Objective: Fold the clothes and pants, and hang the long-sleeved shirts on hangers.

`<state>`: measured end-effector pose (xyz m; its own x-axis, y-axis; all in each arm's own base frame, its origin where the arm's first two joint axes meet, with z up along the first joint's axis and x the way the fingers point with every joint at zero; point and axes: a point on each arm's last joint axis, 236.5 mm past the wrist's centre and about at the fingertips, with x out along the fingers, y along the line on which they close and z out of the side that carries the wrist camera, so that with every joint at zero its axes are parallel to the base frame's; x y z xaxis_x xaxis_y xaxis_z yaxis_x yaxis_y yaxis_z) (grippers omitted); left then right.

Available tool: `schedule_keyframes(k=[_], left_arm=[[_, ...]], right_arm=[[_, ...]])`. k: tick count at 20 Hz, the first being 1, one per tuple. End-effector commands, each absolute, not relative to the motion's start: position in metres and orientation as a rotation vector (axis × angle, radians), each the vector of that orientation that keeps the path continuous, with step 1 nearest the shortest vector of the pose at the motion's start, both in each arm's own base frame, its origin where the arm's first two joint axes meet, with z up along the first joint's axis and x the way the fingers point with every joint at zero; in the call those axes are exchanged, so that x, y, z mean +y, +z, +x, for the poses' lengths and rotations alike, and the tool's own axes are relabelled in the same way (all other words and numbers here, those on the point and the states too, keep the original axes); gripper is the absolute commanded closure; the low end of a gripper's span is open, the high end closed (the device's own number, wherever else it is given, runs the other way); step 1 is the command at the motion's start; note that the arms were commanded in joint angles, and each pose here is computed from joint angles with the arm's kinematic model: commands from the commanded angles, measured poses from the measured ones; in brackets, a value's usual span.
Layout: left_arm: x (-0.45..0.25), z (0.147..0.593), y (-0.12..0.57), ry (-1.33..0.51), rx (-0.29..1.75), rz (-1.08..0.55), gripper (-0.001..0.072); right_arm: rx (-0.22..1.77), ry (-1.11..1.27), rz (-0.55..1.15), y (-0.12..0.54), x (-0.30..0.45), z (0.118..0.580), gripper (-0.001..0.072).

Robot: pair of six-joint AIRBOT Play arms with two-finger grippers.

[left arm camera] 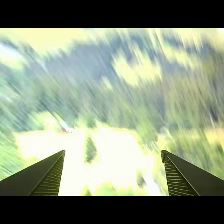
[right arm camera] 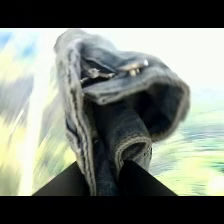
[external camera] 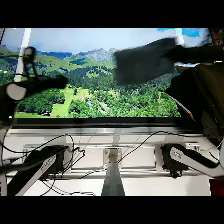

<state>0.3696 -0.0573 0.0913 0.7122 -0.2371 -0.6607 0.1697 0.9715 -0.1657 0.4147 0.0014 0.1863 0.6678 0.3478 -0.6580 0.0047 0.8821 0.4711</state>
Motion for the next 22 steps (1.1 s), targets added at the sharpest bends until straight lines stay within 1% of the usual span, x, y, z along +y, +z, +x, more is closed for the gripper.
schedule_keyframes(k=[1,4,6,7,8,10,11,13,14,15,16,18,19,20,21,22], left_arm=[[-0.032,0.383,0.134,-0.158,0.614,-0.068,0.0024],[-0.039,0.382,0.135,-0.175,0.613,-0.101,0.0024],[-0.043,0.383,0.136,-0.186,0.609,-0.129,0.0024],[-0.044,0.383,0.137,-0.189,0.608,-0.136,0.0024],[-0.045,0.383,0.137,-0.191,0.607,-0.141,0.0023],[-0.045,0.383,0.137,-0.191,0.608,-0.141,0.0024],[-0.045,0.383,0.137,-0.191,0.608,-0.141,0.0024],[-0.045,0.383,0.137,-0.191,0.608,-0.141,0.0023],[-0.045,0.383,0.137,-0.191,0.608,-0.141,0.0024],[-0.045,0.383,0.137,-0.191,0.608,-0.141,0.0024],[-0.045,0.383,0.137,-0.191,0.608,-0.141,0.0024],[-0.045,0.383,0.137,-0.191,0.608,-0.141,0.0024],[-0.045,0.383,0.137,-0.191,0.608,-0.141,0.0024],[-0.045,0.383,0.137,-0.191,0.607,-0.141,0.0024],[-0.045,0.383,0.137,-0.191,0.608,-0.141,0.0024],[-0.045,0.383,0.137,-0.191,0.607,-0.141,0.0024]], right_arm=[[0.609,-0.34,0.572,0.267,-0.13,0.34,0.0674],[0.562,-0.751,0.738,0.268,-0.202,0.246,0.0673],[0.574,-0.994,0.911,0.25,-0.226,0.187,0.0673],[0.582,-1.076,0.986,0.242,-0.232,0.165,0.0657],[0.57,-1.138,1.041,0.237,-0.238,0.149,0.0579],[0.557,-1.19,1.071,0.235,-0.245,0.133,0.0283],[0.565,-1.172,1.039,0.236,-0.246,0.135,0.0263],[0.568,-1.035,0.956,0.244,-0.245,0.158,0.0256],[0.563,-0.97,0.943,0.247,-0.241,0.17,0.018],[0.558,-0.923,0.925,0.25,-0.238,0.179,0.0069],[0.565,-0.873,0.889,0.252,-0.233,0.19,0.0047],[0.61,-0.697,0.778,0.257,-0.209,0.226,0.0056],[0.653,-0.584,0.712,0.256,-0.19,0.246,0.0087],[0.704,-0.467,0.634,0.253,-0.164,0.267,0.0173],[0.751,-0.359,0.557,0.249,-0.138,0.284,0.0196],[0.798,-0.244,0.467,0.244,-0.108,0.3,0.0269]])
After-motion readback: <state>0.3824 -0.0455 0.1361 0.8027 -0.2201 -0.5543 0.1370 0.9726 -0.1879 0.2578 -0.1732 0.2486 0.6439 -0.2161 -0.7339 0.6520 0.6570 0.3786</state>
